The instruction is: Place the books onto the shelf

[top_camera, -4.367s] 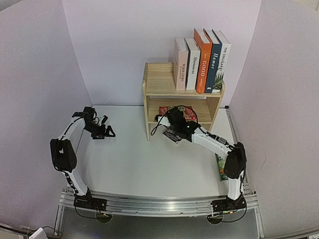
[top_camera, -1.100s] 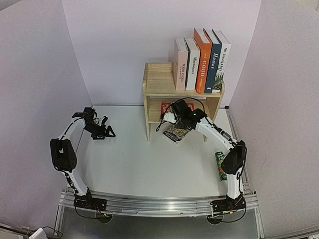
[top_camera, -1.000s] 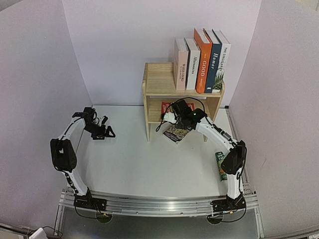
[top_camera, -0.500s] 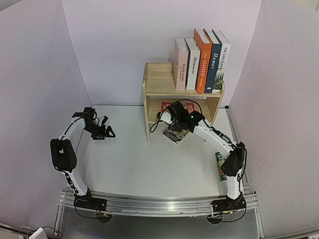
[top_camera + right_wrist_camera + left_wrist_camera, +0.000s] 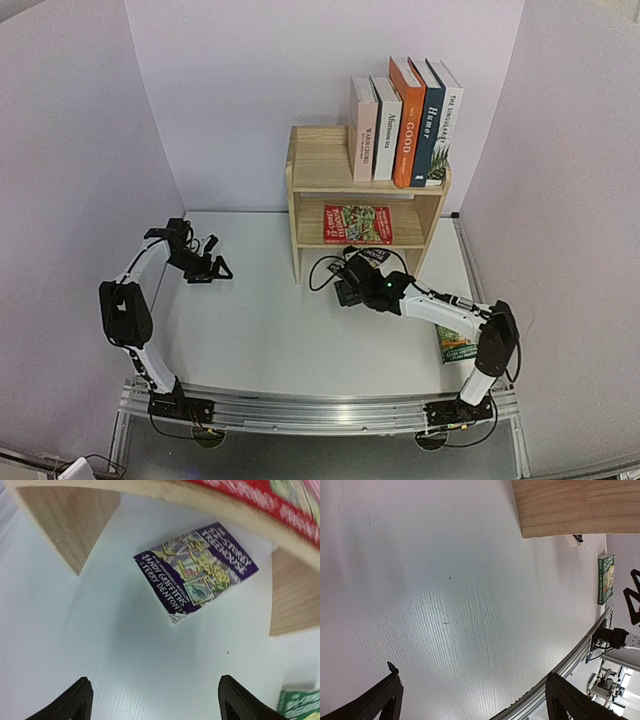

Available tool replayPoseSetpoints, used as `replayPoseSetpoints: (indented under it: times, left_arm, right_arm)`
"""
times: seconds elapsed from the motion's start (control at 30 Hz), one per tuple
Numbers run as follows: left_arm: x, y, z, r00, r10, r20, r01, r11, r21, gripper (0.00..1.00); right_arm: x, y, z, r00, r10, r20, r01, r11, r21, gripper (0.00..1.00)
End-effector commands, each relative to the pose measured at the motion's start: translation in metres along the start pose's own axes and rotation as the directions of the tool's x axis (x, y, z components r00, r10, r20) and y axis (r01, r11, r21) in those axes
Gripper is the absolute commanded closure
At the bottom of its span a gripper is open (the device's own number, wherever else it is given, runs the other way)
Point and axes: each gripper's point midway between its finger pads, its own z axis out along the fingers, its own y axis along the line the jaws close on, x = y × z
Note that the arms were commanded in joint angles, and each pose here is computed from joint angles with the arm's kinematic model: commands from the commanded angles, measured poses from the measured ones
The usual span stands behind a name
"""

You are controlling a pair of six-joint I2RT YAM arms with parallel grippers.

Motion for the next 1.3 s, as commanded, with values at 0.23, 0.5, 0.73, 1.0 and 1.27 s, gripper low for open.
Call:
replayPoseSetpoints:
  times: [0.23, 0.5, 0.73, 1.0, 1.27]
  left_arm:
    - [0.003, -0.022, -0.024, 0.991, 0.107, 0.085, -0.109, 0.994, 0.015, 0.01]
    - [0.004, -0.026, -0.031, 0.985, 0.134, 0.11, -0.135, 0.991, 0.0, 0.01]
    - [0.006, -0.028, -0.033, 0.982, 0.145, 0.122, -0.146, 0.989, -0.002, 0.01]
    - [0.004, -0.03, -0.033, 0.983, 0.14, 0.122, -0.143, 0.99, 0.015, 0.01]
    - [0.002, -0.031, -0.033, 0.984, 0.133, 0.118, -0.137, 0.99, 0.025, 0.01]
  right_arm:
    - [0.037, -0.059, 0.064, 0.558, 0.829, 0.039, -0.83, 0.557, 0.024, 0.12]
    - [0.059, -0.083, 0.115, 0.307, 0.946, 0.104, -0.951, 0.303, 0.055, 0.32]
    - [0.042, -0.077, 0.143, 0.249, 0.961, 0.121, -0.958, 0.263, -0.117, 0.33]
    - [0.053, -0.083, 0.168, 0.236, 0.968, 0.082, -0.964, 0.243, -0.103, 0.42]
    - [0.049, -0.079, 0.184, 0.217, 0.975, 0.044, -0.969, 0.221, -0.112, 0.52]
